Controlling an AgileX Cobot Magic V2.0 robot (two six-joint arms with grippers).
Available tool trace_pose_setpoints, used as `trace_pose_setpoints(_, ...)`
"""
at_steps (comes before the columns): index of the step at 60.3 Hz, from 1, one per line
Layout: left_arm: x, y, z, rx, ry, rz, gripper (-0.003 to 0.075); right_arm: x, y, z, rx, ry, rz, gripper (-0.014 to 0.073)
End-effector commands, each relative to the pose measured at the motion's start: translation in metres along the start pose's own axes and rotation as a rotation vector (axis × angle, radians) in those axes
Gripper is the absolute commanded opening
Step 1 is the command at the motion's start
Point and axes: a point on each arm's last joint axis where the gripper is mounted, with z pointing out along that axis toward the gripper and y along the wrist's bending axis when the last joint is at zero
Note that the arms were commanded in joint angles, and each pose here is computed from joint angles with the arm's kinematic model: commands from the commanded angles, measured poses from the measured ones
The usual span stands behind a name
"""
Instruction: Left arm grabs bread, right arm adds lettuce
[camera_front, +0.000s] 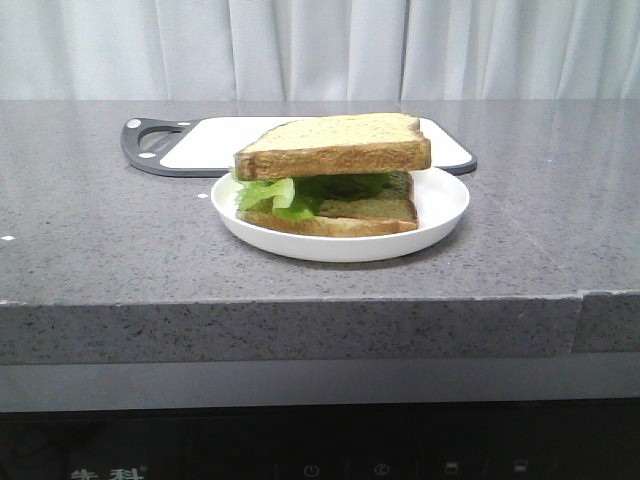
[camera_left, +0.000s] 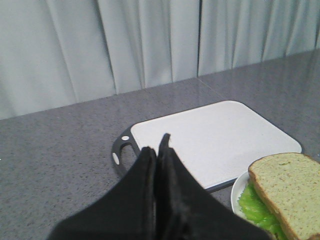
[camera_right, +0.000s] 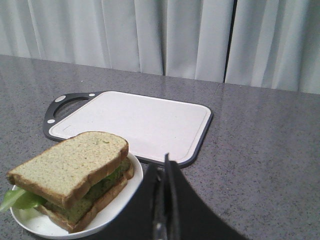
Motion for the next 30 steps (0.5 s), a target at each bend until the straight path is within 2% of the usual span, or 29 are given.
trace_pose_setpoints(1, 0.011, 0.001, -0.031, -0.084, -0.163, -0.012, -0.0021, -0.007, -0.002, -0.010, 0.025, -0.127, -0.008, -0.0062)
trace_pose_setpoints(9, 0.063, -0.007, -0.068, -0.094, -0.213, -0.026, -0.0021, 0.009, -0.002, -0.024, 0.021, -0.150, -0.009, -0.0062)
trace_pose_setpoints(16, 0.094, -0.012, -0.084, -0.084, -0.255, -0.076, -0.0021, 0.016, -0.001, -0.029, 0.011, -0.127, -0.009, -0.0062)
trace_pose_setpoints(22, 0.106, -0.014, -0.092, -0.080, -0.293, -0.103, -0.0021, 0.018, -0.001, -0.029, 0.005, -0.101, -0.010, -0.0062)
trace_pose_setpoints(30, 0.106, -0.014, -0.094, -0.081, -0.305, -0.101, -0.0021, 0.016, -0.001, -0.029, 0.009, -0.121, -0.009, -0.0062)
